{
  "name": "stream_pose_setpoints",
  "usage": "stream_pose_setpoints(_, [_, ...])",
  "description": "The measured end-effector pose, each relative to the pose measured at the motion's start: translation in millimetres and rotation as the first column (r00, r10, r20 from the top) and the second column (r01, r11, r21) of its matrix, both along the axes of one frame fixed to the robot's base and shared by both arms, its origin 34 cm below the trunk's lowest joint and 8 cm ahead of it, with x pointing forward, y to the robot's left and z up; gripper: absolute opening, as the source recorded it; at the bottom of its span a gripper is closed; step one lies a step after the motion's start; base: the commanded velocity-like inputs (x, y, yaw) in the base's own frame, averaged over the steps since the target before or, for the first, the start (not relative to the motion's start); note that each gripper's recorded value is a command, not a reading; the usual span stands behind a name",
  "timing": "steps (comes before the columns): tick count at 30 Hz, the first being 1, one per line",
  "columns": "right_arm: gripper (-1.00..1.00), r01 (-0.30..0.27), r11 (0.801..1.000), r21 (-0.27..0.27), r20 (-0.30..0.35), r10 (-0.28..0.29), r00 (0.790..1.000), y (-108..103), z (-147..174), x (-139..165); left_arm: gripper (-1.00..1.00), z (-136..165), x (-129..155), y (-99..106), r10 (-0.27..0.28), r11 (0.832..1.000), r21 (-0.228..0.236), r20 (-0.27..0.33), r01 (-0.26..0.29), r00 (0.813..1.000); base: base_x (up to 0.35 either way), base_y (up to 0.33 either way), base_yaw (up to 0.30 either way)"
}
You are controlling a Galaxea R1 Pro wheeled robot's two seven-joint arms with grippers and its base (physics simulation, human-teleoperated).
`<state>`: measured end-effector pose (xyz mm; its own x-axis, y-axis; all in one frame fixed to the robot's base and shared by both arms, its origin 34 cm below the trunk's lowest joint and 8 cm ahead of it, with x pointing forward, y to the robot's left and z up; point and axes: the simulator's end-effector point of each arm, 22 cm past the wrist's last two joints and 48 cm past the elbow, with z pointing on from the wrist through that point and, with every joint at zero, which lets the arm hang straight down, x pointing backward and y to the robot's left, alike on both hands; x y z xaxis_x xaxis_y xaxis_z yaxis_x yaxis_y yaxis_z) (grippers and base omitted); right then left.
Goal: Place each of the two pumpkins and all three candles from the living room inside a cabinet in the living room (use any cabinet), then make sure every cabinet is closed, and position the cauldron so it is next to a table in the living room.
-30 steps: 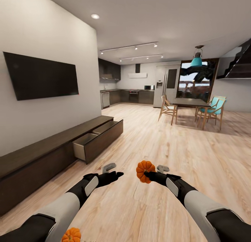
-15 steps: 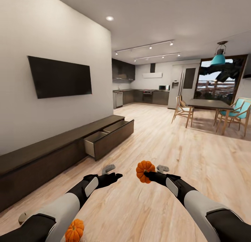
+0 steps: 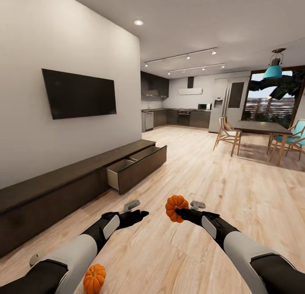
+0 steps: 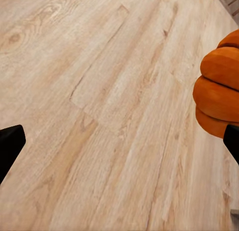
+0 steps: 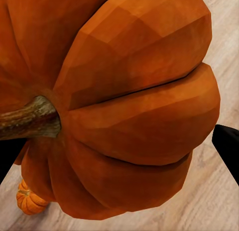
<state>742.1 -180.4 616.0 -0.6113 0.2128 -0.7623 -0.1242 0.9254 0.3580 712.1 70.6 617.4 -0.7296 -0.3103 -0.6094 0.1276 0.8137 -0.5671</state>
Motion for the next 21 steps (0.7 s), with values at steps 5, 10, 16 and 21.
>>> stream_pose_setpoints(5, [-1.00, -0.001, 1.000, -0.001, 0.001, 0.001, 1.000, 0.1, 0.1, 0.0, 1.00, 0.5, 0.3, -0.3, 0.000, 1.000, 0.001, 0.002, 0.000, 1.000, 0.000, 0.000, 0.000])
stream_pose_setpoints(10, [-1.00, 0.000, 1.000, 0.001, 0.000, 0.000, 1.000, 0.1, 0.0, 0.0, 1.00, 0.6, 0.4, -0.2, 0.000, 1.000, 0.001, 0.003, 0.000, 1.000, 0.000, 0.000, 0.000])
stream_pose_setpoints(16, [-1.00, 0.000, 1.000, 0.000, -0.001, 0.000, 1.000, 0.1, -0.1, -0.1, 1.00, 3.3, 3.0, 0.6, 0.005, 1.000, -0.002, 0.018, -0.005, 1.000, 0.000, 0.000, 0.000])
stream_pose_setpoints(21, [-1.00, 0.004, 1.000, -0.002, -0.005, -0.004, 1.000, -1.0, -1.0, -0.3, 1.00, -7.8, 0.6, 9.6, 0.017, 1.000, 0.023, 0.011, -0.017, 1.000, 0.000, 0.000, 0.000])
